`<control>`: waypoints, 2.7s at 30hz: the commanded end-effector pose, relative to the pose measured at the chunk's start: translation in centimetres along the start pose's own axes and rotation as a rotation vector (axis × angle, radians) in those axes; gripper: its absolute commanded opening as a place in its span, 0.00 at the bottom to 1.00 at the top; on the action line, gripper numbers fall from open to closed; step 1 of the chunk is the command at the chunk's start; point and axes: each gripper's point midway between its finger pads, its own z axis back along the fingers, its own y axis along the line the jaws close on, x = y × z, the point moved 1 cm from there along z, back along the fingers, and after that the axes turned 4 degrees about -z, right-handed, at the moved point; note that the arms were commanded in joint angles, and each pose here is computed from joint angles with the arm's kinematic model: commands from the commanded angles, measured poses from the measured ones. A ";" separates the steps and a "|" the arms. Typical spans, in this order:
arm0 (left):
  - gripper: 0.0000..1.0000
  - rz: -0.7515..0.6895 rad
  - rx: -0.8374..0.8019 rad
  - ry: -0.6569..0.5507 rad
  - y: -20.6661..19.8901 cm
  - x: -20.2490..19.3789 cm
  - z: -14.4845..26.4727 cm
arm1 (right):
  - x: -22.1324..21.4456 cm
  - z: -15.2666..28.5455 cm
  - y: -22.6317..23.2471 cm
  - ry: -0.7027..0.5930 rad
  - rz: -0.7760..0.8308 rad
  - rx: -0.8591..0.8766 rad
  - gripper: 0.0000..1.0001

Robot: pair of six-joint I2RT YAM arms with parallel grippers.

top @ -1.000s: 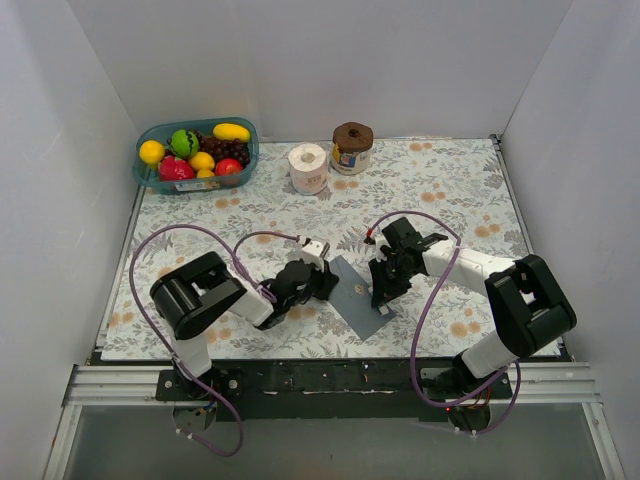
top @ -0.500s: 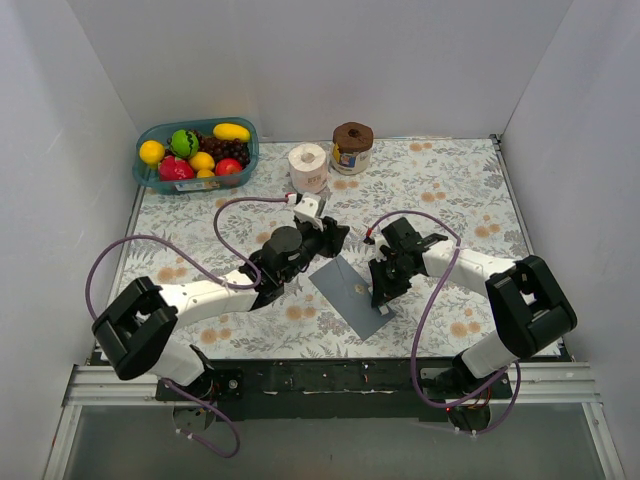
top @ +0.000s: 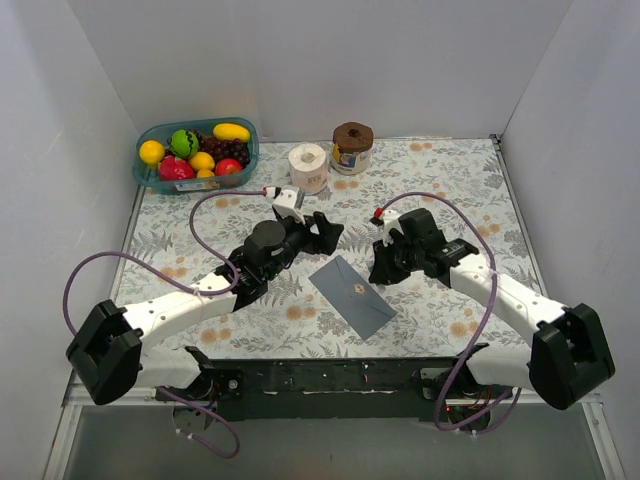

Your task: Place the letter into the envelope and seal it

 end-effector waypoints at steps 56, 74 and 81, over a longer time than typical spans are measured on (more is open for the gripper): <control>0.43 0.314 -0.731 0.006 -11.1 1.5 6.8 | 6.4 11.8 13.1 -0.595 0.429 0.648 0.01; 0.35 0.305 -0.735 -0.012 -11.1 1.9 7.0 | 6.0 11.1 13.1 -0.556 0.399 0.662 0.01; 0.11 0.287 -0.753 -0.023 -11.4 2.2 7.1 | 6.0 11.0 13.0 -0.548 0.383 0.660 0.01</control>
